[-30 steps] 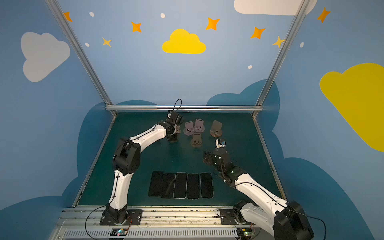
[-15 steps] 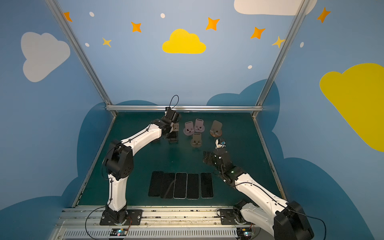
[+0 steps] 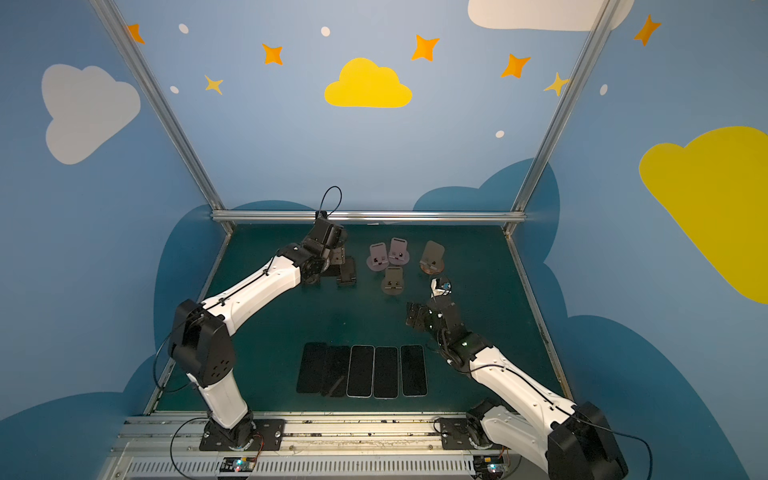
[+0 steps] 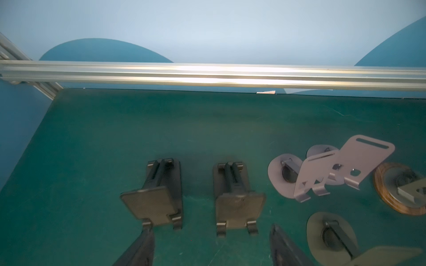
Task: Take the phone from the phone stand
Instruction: 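Lift the pink-framed phone off the stand and carry it toward the robot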
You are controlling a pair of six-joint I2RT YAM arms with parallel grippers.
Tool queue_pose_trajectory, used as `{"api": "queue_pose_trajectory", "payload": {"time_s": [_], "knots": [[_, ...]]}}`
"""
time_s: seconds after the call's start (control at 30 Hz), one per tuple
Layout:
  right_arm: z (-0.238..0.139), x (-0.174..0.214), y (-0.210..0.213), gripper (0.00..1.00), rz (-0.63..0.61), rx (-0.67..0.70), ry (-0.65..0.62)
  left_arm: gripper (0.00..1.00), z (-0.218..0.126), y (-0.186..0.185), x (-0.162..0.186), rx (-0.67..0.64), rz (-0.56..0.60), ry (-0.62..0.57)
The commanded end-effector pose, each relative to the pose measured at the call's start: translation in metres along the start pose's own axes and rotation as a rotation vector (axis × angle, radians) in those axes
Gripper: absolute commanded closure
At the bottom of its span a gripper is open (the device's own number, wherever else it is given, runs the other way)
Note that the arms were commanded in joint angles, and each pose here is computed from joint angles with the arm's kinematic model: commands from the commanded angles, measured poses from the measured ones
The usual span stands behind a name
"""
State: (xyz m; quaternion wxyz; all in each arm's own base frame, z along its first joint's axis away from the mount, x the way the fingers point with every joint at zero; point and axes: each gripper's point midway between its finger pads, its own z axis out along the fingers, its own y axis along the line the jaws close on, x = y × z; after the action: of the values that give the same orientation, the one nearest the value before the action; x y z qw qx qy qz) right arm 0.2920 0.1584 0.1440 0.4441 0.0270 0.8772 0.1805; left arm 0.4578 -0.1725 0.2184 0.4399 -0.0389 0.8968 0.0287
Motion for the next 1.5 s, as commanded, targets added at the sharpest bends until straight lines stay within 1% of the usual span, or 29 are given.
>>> {"api": "queue_pose_trajectory", "payload": {"time_s": [0.0,0.1,0.13,0.3,0.37,0.43,0.5,0.63,0.77,0.97,1.17,1.3,1.4,1.47], "knots": [[-0.003,-0.01,0.009,0.12,0.007,-0.028,-0.021,0.32,-0.023,0.023,-0.001,-0.03,0.008,-0.03],[-0.002,-0.009,0.01,0.12,0.01,-0.032,-0.017,0.33,-0.037,0.045,0.018,-0.047,0.037,-0.015],[-0.001,-0.008,0.01,0.12,0.013,-0.033,-0.012,0.33,-0.041,0.058,0.027,-0.064,0.042,-0.005],[0.003,-0.006,0.012,0.12,0.02,-0.038,0.006,0.33,-0.065,0.11,0.074,-0.131,-0.018,0.056],[0.003,-0.005,0.013,0.12,0.022,-0.04,0.009,0.33,-0.077,0.124,0.09,-0.137,-0.064,0.054],[0.004,-0.004,0.013,0.12,0.024,-0.042,0.013,0.33,-0.086,0.13,0.1,-0.125,-0.077,0.048],[0.004,-0.003,0.014,0.12,0.027,-0.046,0.016,0.33,-0.091,0.138,0.112,-0.137,-0.085,0.07],[0.005,-0.003,0.014,0.12,0.028,-0.044,0.017,0.33,-0.09,0.14,0.141,-0.128,-0.075,0.157],[0.005,-0.003,0.013,0.12,0.028,-0.041,0.015,0.33,-0.084,0.142,0.16,-0.143,-0.048,0.226],[0.007,-0.002,0.013,0.12,0.026,-0.038,0.021,0.32,-0.08,0.144,0.165,-0.153,-0.008,0.242],[0.008,-0.002,0.013,0.12,0.024,-0.034,0.023,0.32,-0.071,0.139,0.181,-0.137,-0.01,0.306],[0.007,-0.002,0.012,0.12,0.023,-0.03,0.023,0.33,-0.068,0.137,0.19,-0.134,-0.047,0.343],[0.007,-0.002,0.011,0.13,0.022,-0.027,0.02,0.33,-0.069,0.139,0.198,-0.156,-0.077,0.377],[0.006,-0.003,0.011,0.13,0.022,-0.027,0.019,0.33,-0.07,0.141,0.206,-0.169,-0.075,0.413]]}}
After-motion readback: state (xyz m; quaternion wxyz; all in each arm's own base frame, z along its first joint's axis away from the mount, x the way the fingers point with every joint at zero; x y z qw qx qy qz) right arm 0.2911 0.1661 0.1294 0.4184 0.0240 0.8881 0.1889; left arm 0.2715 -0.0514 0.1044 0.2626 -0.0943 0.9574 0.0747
